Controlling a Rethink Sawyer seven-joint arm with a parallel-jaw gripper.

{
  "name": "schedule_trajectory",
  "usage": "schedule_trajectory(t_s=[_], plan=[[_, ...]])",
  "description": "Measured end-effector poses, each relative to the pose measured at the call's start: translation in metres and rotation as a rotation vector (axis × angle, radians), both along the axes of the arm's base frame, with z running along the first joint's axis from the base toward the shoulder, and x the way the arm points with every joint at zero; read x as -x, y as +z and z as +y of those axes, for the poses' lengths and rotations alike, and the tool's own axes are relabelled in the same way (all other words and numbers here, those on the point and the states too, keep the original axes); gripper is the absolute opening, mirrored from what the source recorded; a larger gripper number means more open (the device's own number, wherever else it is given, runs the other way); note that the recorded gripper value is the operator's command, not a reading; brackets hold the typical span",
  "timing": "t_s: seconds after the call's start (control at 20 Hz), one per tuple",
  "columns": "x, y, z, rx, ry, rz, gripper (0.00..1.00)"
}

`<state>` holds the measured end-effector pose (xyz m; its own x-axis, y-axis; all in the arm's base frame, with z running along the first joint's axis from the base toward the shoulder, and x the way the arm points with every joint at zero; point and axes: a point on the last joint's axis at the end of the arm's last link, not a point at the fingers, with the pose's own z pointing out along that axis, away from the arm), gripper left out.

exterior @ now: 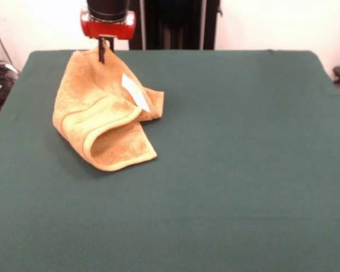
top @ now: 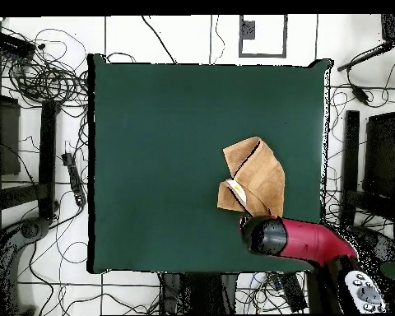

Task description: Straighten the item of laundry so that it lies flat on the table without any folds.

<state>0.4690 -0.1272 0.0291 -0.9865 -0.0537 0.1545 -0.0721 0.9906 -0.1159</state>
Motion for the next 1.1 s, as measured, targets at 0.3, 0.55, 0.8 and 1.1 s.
schedule_trajectory(t_s=[0.3, 0.55, 0.8, 1.1], plan=[[0.003, 0.001, -0.016, -0.009, 0.004, 0.019, 0.00], [0.000, 0.005, -0.022, -0.012, 0.020, 0.012, 0.00], [-0.004, 0.004, -0.018, -0.021, 0.043, 0.011, 0.00], [-0.010, 0.003, -0.009, -0.043, 0.070, 0.009, 0.00]])
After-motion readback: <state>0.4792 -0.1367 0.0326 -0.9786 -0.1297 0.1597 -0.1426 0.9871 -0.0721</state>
